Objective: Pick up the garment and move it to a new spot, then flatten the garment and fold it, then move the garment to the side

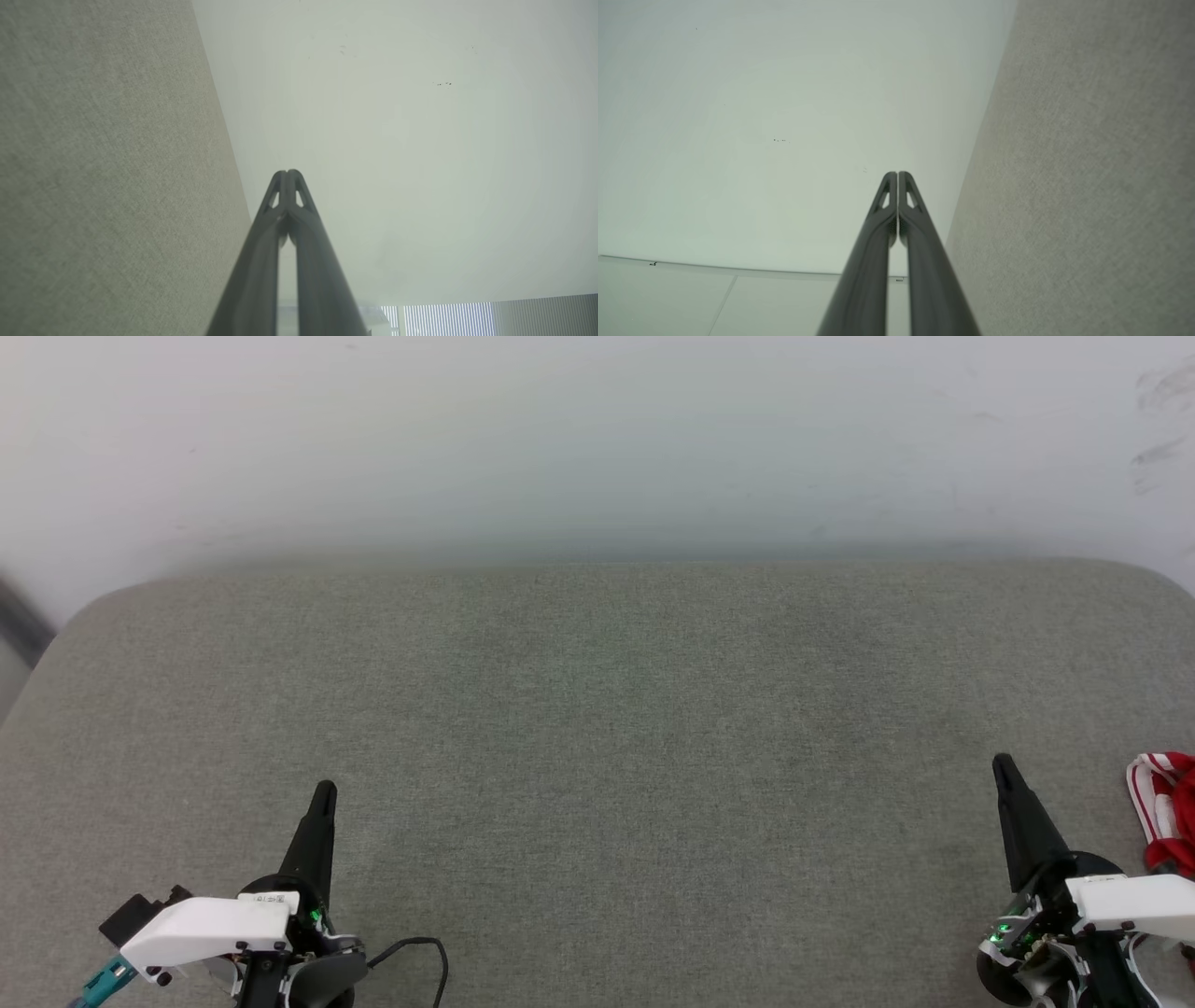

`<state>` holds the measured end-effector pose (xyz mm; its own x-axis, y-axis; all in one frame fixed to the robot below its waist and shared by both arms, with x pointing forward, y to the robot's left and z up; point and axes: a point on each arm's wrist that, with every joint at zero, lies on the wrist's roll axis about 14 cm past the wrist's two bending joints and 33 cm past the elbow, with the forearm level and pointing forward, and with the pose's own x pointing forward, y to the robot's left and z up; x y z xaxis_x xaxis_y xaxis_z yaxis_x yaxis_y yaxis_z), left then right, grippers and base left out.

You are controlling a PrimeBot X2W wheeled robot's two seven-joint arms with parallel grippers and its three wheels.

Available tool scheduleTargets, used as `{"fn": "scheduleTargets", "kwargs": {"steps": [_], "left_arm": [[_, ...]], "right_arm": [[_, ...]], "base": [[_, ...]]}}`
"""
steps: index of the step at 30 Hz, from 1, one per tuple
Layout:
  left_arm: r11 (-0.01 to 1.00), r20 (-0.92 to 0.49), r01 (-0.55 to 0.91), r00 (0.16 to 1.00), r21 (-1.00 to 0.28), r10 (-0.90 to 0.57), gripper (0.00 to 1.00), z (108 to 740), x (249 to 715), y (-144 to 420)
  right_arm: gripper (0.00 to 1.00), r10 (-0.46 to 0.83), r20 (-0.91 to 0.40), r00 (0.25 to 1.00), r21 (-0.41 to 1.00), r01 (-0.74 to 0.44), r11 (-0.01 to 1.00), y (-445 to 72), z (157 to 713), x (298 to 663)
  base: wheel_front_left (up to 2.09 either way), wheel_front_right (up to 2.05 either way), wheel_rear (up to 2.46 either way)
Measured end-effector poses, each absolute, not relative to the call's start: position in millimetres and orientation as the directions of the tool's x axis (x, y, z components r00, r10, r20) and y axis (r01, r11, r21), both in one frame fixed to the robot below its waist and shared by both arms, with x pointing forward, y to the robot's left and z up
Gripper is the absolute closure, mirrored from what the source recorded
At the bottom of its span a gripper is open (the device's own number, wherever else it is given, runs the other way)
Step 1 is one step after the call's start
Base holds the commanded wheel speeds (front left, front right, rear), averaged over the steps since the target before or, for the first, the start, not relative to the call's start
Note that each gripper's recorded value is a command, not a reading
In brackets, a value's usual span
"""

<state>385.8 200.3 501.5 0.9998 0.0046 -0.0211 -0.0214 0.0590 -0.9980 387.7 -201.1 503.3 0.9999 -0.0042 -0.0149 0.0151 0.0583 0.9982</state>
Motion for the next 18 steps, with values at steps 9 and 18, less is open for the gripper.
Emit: {"fn": "scheduleTargets", "kwargs": {"steps": [9, 18], "left_arm": [[0.0, -0.011, -0.011, 1.0, -1.0, -0.001, 1.0, 504.3, 387.6, 200.0], [-0.004, -0.01, -0.01, 1.0, -1.0, -0.001, 1.0, 504.6, 387.8, 200.0]], "right_arm": [[1.0, 0.0, -0.01, 1.0, 1.0, 0.01, 0.002, -200.6, 504.3, 387.4], [1.0, -0.001, -0.008, 1.0, 1.0, 0.008, -0.001, -200.7, 504.7, 387.7]], "base": [[0.0, 0.0, 0.0], [0.0, 0.0, 0.0]]}}
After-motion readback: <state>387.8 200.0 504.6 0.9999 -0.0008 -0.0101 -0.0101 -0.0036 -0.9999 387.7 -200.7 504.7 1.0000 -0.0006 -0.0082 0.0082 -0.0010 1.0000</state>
